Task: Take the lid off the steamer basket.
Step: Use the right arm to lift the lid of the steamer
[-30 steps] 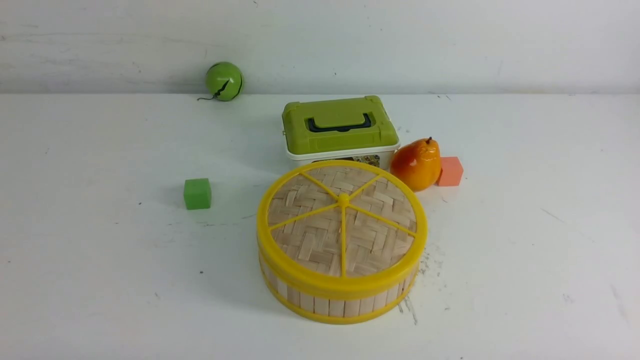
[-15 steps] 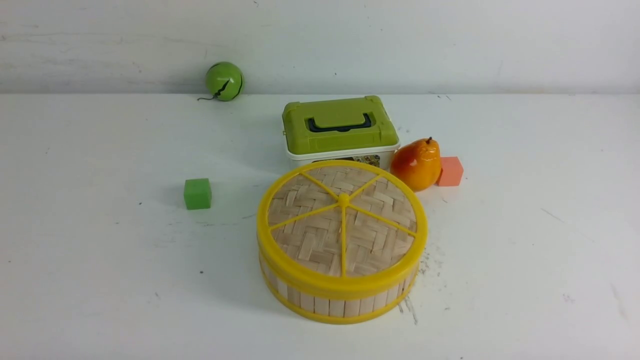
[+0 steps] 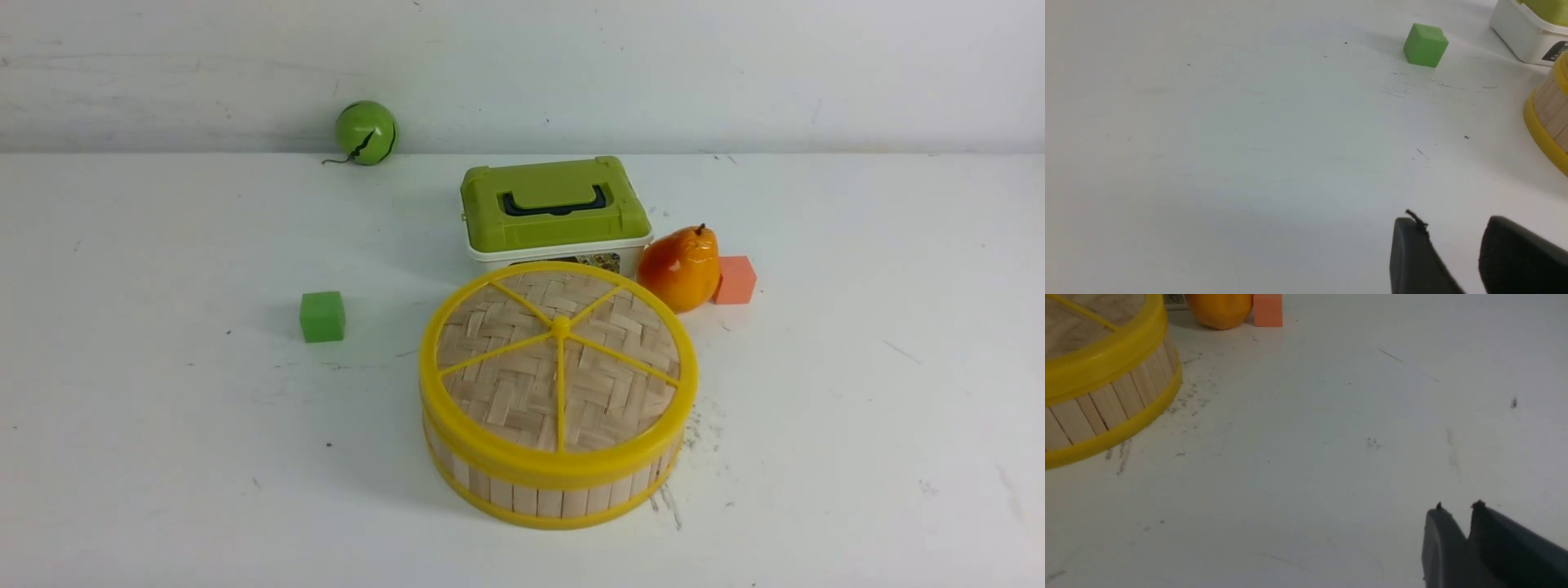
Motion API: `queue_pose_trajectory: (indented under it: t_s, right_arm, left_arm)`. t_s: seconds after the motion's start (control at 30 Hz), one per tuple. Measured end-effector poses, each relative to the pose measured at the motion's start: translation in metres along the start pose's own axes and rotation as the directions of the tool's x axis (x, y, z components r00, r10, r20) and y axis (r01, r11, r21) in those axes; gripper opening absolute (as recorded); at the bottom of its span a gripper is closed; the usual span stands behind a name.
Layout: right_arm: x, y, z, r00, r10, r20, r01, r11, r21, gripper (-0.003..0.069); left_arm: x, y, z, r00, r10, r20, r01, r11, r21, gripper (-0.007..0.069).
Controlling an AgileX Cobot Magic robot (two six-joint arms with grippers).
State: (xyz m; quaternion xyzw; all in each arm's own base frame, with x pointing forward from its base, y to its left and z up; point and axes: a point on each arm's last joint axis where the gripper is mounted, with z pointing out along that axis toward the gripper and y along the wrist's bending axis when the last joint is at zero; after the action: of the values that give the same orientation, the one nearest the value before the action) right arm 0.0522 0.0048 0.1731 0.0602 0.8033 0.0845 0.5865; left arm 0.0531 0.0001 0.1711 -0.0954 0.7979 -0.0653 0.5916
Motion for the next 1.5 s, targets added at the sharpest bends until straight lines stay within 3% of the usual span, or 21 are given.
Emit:
queue_pose_trajectory:
  t_s: [0.03, 0.1, 0.13, 0.17, 0.2, 0.23, 0.27, 0.33, 0.53, 0.6, 0.7, 0.73, 0.77, 0.87, 0.9, 0.97, 1.03, 1.1, 1.17, 1.3, 1.5]
  right_arm:
    - [0.0, 0.004, 0.0, 0.985, 0.171, -0.007, -0.171, 0.985, -0.038, 0.0102]
    - [0.0, 0.009, 0.0, 0.891, 0.452, -0.036, -0.454, 0.886, -0.097, 0.0105]
    - [-0.001, 0.011, 0.0, 0.827, 0.56, -0.05, -0.561, 0.819, -0.116, 0.0105]
    - [-0.002, 0.014, 0.0, 0.729, 0.68, -0.077, -0.683, 0.716, -0.142, 0.0107]
    - [-0.002, 0.014, 0.0, 0.723, 0.687, -0.077, -0.69, 0.71, -0.142, 0.0107]
    - [-0.004, 0.015, -0.001, 0.639, 0.764, -0.091, -0.766, 0.622, -0.162, 0.0109]
    - [-0.006, 0.016, -0.001, 0.617, 0.782, -0.09, -0.783, 0.598, -0.171, 0.011]
    - [-0.006, 0.015, -0.001, 0.622, 0.779, -0.082, -0.778, 0.603, -0.176, 0.0111]
    - [-0.012, 0.013, -0.001, 0.691, 0.723, -0.004, -0.708, 0.676, -0.205, 0.0113]
    - [-0.015, 0.013, -0.002, 0.748, 0.663, 0.023, -0.645, 0.735, -0.21, 0.0113]
    - [-0.036, 0.02, -0.013, 0.883, 0.462, 0.09, -0.431, 0.871, -0.235, 0.0114]
    - [-0.038, 0.02, -0.014, 0.884, 0.459, 0.091, -0.429, 0.872, -0.235, 0.0114]
    - [-0.056, 0.026, -0.022, 0.942, 0.316, 0.115, -0.284, 0.93, -0.231, 0.0105]
    - [-0.096, 0.037, -0.028, 0.994, 0.082, 0.072, -0.065, 0.977, -0.205, 0.0048]
    - [-0.099, 0.038, -0.028, 0.996, 0.064, 0.066, -0.05, 0.978, -0.203, 0.0042]
    - [-0.139, 0.049, -0.022, 0.981, -0.187, -0.049, 0.173, 0.964, -0.2, -0.0018]
    - [-0.154, 0.052, -0.015, 0.953, -0.286, -0.102, 0.259, 0.941, -0.217, -0.0021]
    - [-0.179, 0.059, 0.003, 0.867, -0.451, -0.211, 0.382, 0.875, -0.297, -0.0022]
    - [-0.188, 0.063, 0.009, 0.838, -0.494, -0.233, 0.407, 0.849, -0.338, -0.0021]
    - [-0.209, 0.087, 0.045, 0.743, -0.609, -0.277, 0.416, 0.745, -0.521, -0.001]
    - [-0.221, 0.121, 0.085, 0.638, -0.7, -0.32, 0.407, 0.659, -0.632, -0.0008]
  left_arm:
    - [0.0, 0.0, 0.0, 1.0, 0.0, 0.002, 0.0, 1.0, 0.0, 0.0239]
    - [0.0, 0.0, 0.0, 1.0, 0.0, 0.005, 0.0, 1.0, 0.001, 0.0239]
    - [-0.001, 0.0, 0.0, 1.0, 0.0, 0.006, 0.0, 1.0, 0.001, 0.0239]
    - [-0.001, 0.0, 0.0, 1.0, 0.0, 0.006, 0.0, 1.0, 0.001, 0.0239]
    - [-0.001, 0.0, 0.0, 1.0, 0.0, 0.007, 0.0, 1.0, 0.001, 0.0239]
    - [-0.001, 0.0, 0.0, 1.0, 0.0, 0.007, 0.0, 1.0, 0.001, 0.0239]
    - [-0.001, 0.0, 0.0, 1.0, 0.0, 0.007, 0.0, 1.0, 0.001, 0.0239]
    - [-0.001, 0.0, 0.0, 1.0, 0.0, 0.007, 0.0, 1.0, 0.001, 0.0239]
    - [-0.001, 0.0, 0.0, 1.0, 0.0, 0.008, 0.0, 1.0, 0.001, 0.0239]
    - [-0.001, 0.0, 0.0, 1.0, 0.0, 0.008, 0.0, 1.0, 0.001, 0.0239]
    - [-0.001, 0.0, 0.0, 1.0, 0.0, 0.008, 0.0, 1.0, 0.001, 0.0239]
    - [-0.001, 0.0, 0.0, 1.0, 0.0, 0.008, 0.0, 1.0, 0.001, 0.0239]
    - [-0.001, 0.0, 0.0, 1.0, 0.0, 0.008, 0.0, 1.0, 0.001, 0.0239]
    - [-0.001, 0.0, 0.0, 1.0, 0.0, 0.008, 0.0, 1.0, 0.002, 0.0239]
    - [-0.001, 0.0, 0.0, 1.0, 0.0, 0.008, 0.0, 1.0, 0.002, 0.0239]
    - [-0.001, 0.0, 0.0, 1.0, 0.0, 0.008, 0.0, 1.0, 0.002, 0.0239]
    - [-0.001, 0.0, 0.0, 1.0, 0.0, 0.008, 0.0, 1.0, 0.002, 0.0239]
    - [-0.001, 0.0, 0.0, 1.0, 0.0, 0.008, 0.0, 1.0, 0.002, 0.0239]
    - [-0.001, 0.0, 0.0, 1.0, 0.0, 0.008, 0.0, 1.0, 0.002, 0.0239]
    - [-0.001, 0.0, 0.0, 1.0, 0.0, 0.008, 0.0, 1.0, 0.002, 0.0239]
    - [-0.001, 0.0, 0.0, 1.0, 0.0, 0.008, 0.0, 1.0, 0.002, 0.0239]
